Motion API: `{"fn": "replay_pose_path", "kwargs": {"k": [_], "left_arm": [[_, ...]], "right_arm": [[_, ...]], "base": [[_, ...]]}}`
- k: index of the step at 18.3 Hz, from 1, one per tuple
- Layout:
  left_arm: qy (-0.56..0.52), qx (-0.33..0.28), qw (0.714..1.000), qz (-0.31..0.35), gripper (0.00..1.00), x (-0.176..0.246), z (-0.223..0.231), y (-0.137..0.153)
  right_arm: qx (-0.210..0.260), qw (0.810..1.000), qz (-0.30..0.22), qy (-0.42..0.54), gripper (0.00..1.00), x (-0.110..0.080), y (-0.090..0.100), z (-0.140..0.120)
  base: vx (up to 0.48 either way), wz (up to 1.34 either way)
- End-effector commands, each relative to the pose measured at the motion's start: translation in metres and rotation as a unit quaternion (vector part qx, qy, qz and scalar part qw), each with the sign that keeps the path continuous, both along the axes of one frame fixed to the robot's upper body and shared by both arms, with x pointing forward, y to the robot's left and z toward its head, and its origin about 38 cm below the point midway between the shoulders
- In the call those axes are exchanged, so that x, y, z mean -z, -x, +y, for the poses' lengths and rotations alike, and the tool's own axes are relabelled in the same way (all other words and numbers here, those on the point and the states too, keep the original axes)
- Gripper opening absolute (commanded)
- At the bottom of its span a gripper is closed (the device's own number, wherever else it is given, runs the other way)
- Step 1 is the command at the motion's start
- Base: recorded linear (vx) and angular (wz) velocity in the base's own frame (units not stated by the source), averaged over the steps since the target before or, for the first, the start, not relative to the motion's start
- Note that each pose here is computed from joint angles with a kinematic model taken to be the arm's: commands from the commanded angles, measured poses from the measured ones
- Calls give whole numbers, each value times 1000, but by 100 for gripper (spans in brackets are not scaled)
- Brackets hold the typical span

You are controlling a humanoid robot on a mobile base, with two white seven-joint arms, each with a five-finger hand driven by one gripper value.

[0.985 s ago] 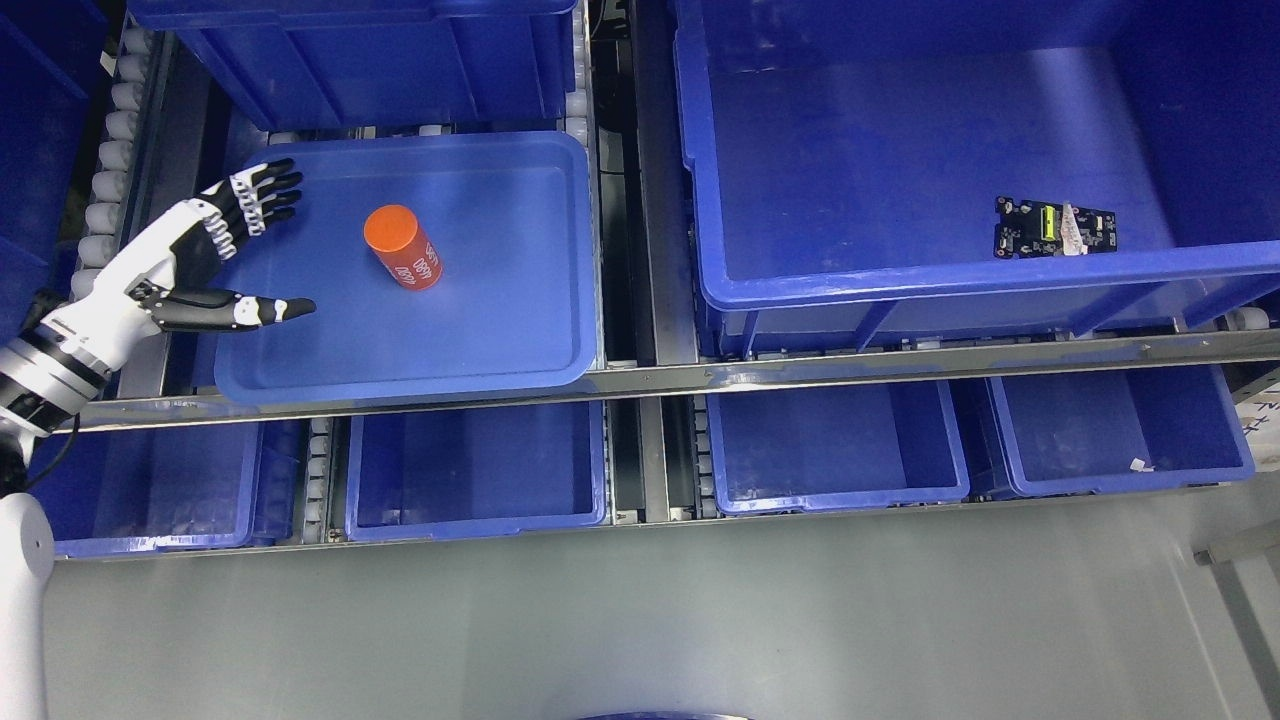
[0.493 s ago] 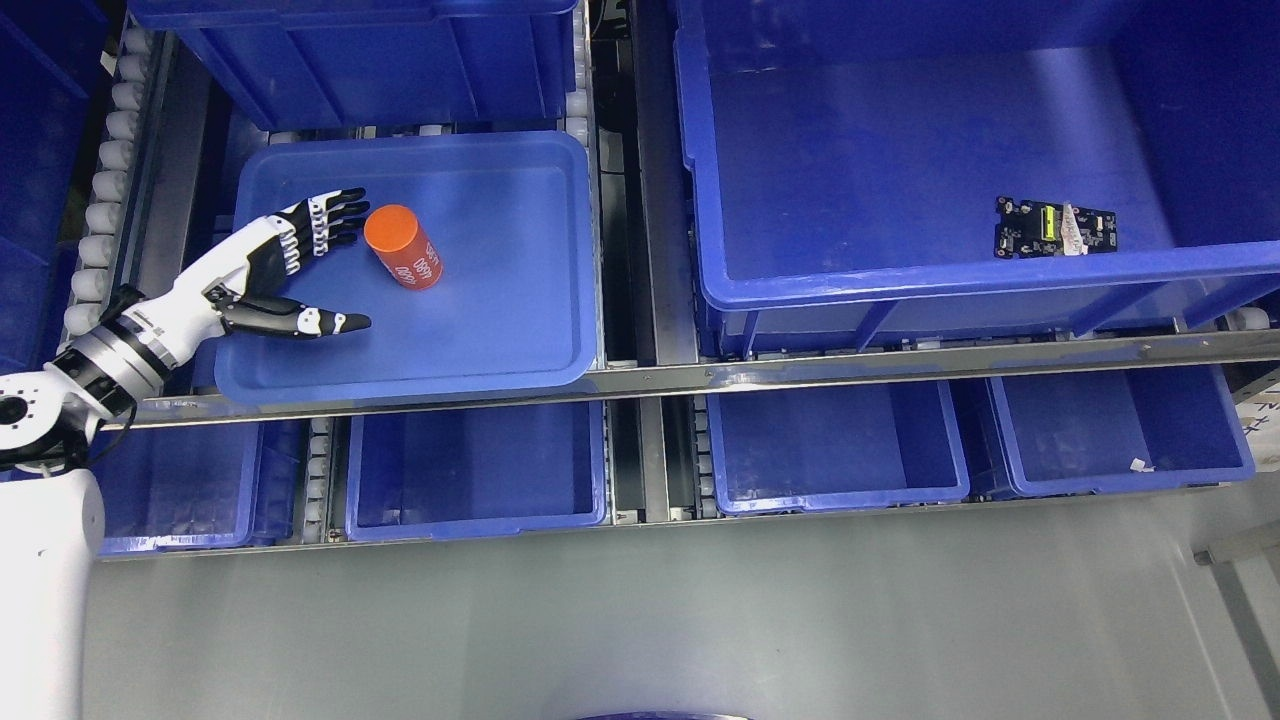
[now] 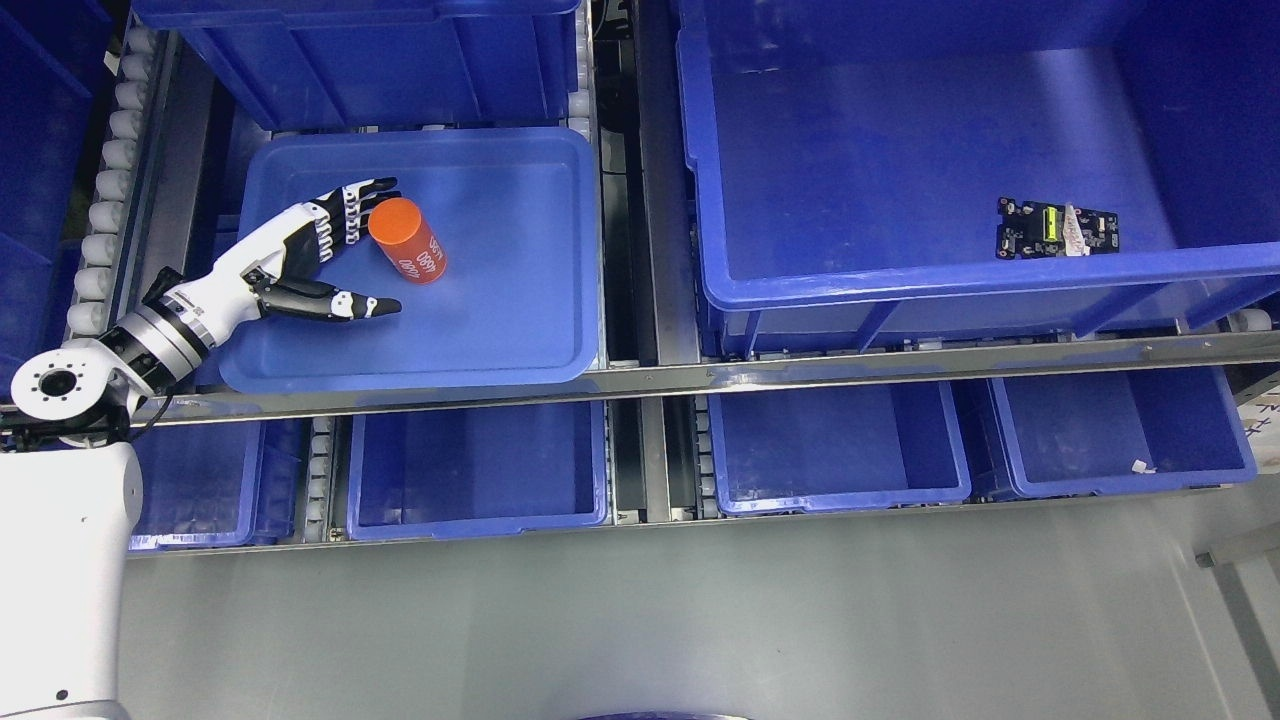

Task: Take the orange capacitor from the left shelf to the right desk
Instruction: 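Close the left hand around the orange capacitor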

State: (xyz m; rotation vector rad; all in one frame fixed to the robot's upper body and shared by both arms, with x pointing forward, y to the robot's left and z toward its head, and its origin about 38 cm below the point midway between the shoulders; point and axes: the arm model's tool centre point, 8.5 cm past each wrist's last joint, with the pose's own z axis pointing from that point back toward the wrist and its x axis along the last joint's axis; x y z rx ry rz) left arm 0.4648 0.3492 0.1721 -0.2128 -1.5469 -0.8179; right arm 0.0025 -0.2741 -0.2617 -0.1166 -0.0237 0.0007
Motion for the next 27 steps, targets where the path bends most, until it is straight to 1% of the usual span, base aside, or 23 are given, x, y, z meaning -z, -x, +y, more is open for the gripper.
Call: {"fn": "replay_pose_path", "kwargs": {"k": [1, 2, 4, 8, 11, 14, 19, 22, 24, 25, 27], "left_arm": [[20, 7, 999, 25, 90, 17, -17, -8], [24, 2, 999, 22, 86, 15, -13, -8], [32, -2, 999, 18, 81, 14, -13, -9], [40, -13, 999, 6, 78, 5, -5, -11], [49, -22, 999, -7, 69, 0, 3, -10], [56, -28, 998, -32, 57, -4, 6, -9], [65, -26, 997, -35, 51, -4, 2, -10], [65, -21, 997, -41, 50, -3, -2, -9], [60, -13, 997, -39, 55, -2, -6, -9], [57, -7, 998, -37, 60, -1, -10, -10], [49, 2, 998, -31, 63, 2, -17, -11]], "right_arm": [[4, 1000, 0, 9, 100, -1, 7, -11], [4, 1000, 0, 9, 100, -1, 7, -11], [4, 1000, 0, 9, 100, -1, 7, -11], [4, 1000, 0, 9, 100, -1, 7, -11], [4, 1000, 0, 9, 100, -1, 7, -11], [4, 1000, 0, 9, 100, -1, 7, -11], [4, 1000, 0, 9, 100, -1, 7, -11], [4, 1000, 0, 9, 100, -1, 7, -11], [4, 1000, 0, 9, 100, -1, 7, -11], [4, 1000, 0, 9, 100, -1, 7, -11], [4, 1000, 0, 9, 100, -1, 7, -11]], "base": [[0, 0], [0, 0], [0, 0], [0, 4], [0, 0], [0, 0], [0, 0], [0, 0], [0, 0], [0, 0], [0, 0]]}}
